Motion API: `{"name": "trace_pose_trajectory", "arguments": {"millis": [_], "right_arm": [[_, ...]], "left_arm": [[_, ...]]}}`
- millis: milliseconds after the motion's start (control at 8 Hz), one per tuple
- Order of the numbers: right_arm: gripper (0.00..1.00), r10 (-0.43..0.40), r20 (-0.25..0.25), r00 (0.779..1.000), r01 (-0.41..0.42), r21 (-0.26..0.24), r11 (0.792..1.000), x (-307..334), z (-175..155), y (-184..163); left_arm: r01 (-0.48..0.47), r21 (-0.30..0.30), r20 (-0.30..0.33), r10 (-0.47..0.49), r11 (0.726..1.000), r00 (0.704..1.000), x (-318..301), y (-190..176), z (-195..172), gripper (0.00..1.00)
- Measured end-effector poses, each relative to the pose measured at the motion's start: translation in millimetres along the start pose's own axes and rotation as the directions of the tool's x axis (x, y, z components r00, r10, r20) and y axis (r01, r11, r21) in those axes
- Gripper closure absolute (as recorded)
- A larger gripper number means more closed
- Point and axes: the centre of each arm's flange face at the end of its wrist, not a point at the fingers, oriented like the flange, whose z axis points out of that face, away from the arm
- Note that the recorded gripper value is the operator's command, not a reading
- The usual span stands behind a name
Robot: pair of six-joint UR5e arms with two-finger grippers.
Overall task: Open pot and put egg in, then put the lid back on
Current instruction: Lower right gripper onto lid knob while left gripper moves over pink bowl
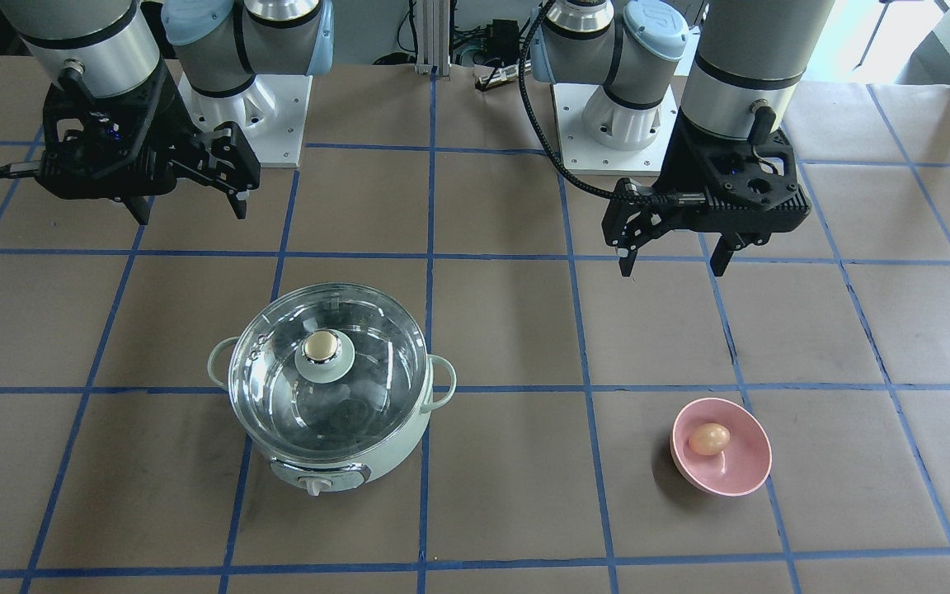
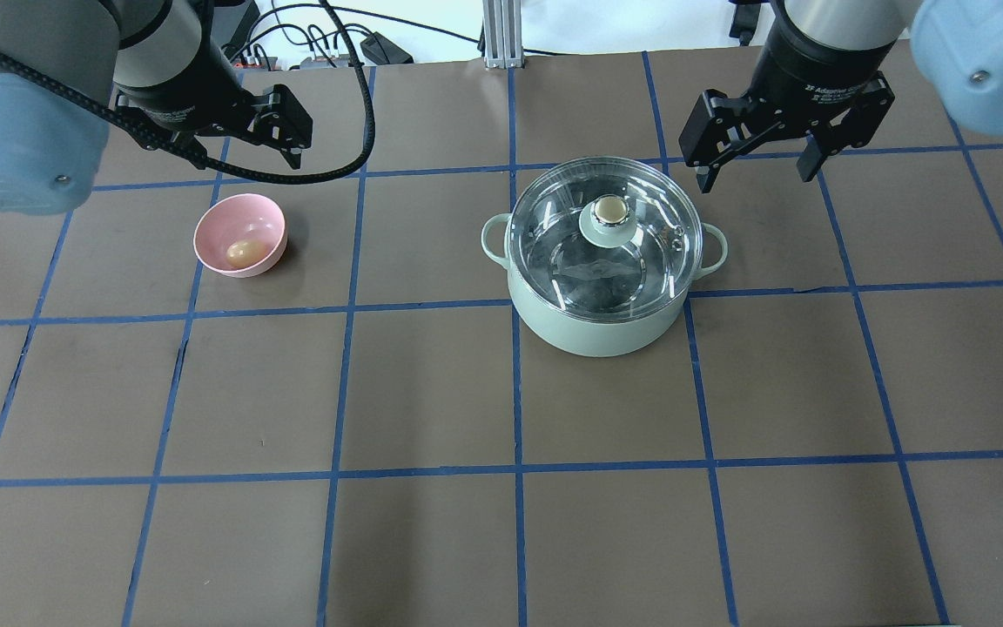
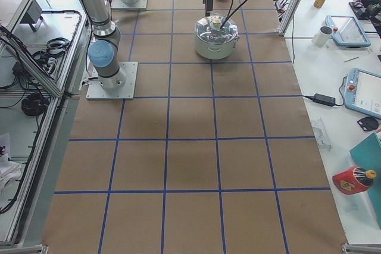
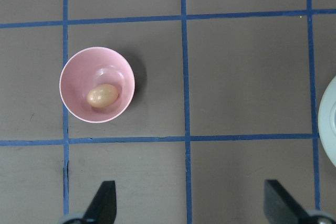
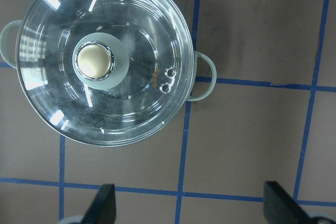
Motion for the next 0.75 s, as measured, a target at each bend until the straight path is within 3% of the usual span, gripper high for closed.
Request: {"name": "trace_pose_trajectory", "arguments": {"millis": [250, 375, 750], "right_arm": [[0.00, 0.002, 0.014, 1.000, -0.002, -0.002, 1.000, -5, 11, -12], [0.00, -0.013, 0.014, 1.000, 0.012, 0.022, 1.000, -16, 22, -27], [0.00, 0.009, 0.018, 1.000, -0.010, 0.056, 0.998, -62, 67, -61]], "left_arm": [[-0.001, -0.004, 0.006, 0.001, 1.000, 1.000, -4, -3, 3, 0.00], [0.015, -0.005, 0.011, -0.015, 1.000, 1.000, -12, -7, 5, 0.00], [0.120, 0.019, 0.030, -0.121, 0.993, 0.992, -62, -34, 30, 0.00]]}}
